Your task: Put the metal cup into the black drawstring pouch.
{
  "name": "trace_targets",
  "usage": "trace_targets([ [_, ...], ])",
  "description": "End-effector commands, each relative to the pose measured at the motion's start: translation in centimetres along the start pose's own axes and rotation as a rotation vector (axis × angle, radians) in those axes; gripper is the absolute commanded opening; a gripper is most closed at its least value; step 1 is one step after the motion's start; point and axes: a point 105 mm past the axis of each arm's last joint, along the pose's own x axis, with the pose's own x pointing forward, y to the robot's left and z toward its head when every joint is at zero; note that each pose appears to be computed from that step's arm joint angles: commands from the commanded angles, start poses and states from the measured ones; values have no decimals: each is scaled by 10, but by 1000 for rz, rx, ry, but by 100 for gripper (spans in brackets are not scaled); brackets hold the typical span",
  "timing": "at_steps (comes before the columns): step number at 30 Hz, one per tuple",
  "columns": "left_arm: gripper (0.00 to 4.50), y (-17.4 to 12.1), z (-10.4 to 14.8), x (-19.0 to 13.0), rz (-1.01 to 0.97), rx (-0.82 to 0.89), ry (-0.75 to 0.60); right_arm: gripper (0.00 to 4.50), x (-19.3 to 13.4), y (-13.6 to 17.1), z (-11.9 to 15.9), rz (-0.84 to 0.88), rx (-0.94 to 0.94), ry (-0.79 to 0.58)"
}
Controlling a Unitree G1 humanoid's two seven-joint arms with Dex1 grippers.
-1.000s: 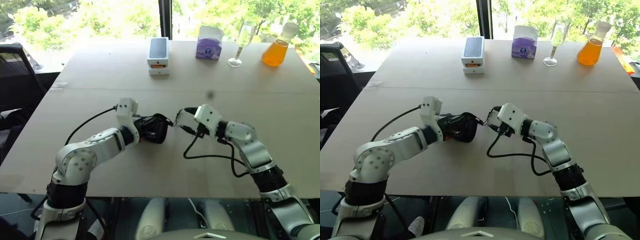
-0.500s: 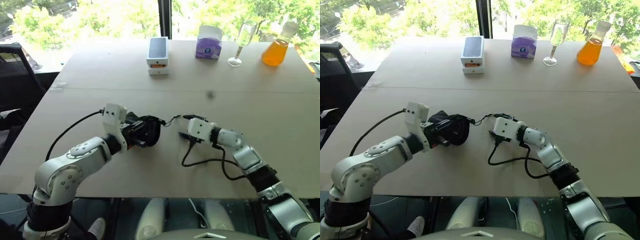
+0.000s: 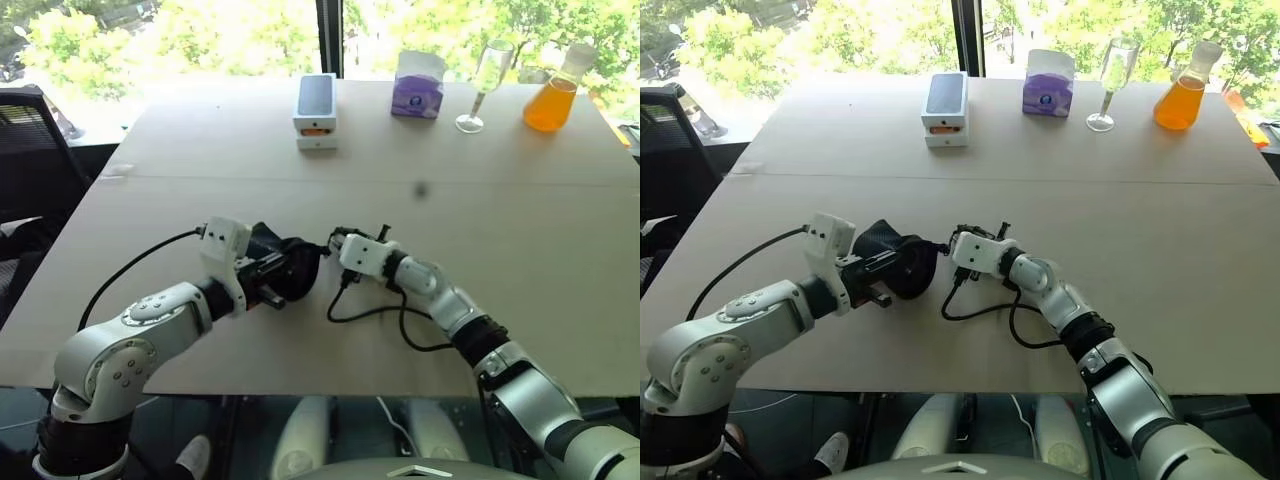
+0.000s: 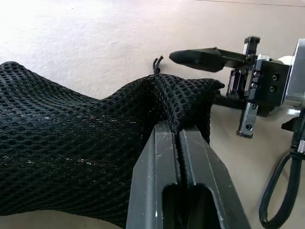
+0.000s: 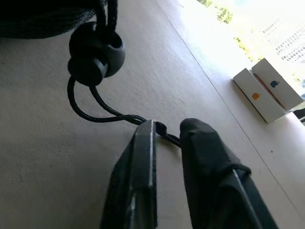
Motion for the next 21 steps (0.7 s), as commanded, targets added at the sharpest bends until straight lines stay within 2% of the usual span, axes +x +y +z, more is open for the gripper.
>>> trace_targets([
  [1,0,-6,8,-8,-19,43,-31,19,1,-13,9,-53,-22,-40],
  [12,0,-10,-5,-12,-27,42,-21,19,-6,-32,14,-137,-44,-56],
  [16,0,-4,0,-12,-14,9,-56,19,-17,-19,11,-30,-20,-60],
  [19,0,-1,3,-15,-19,-1,-68,98,-29,1,6,85,-48,-53],
  [20,0,0,4,-16,-23,-6,-73,150,-31,6,4,107,-82,-47],
  [21,0,0,5,-17,-26,-9,-77,181,-32,9,4,118,-105,-45],
])
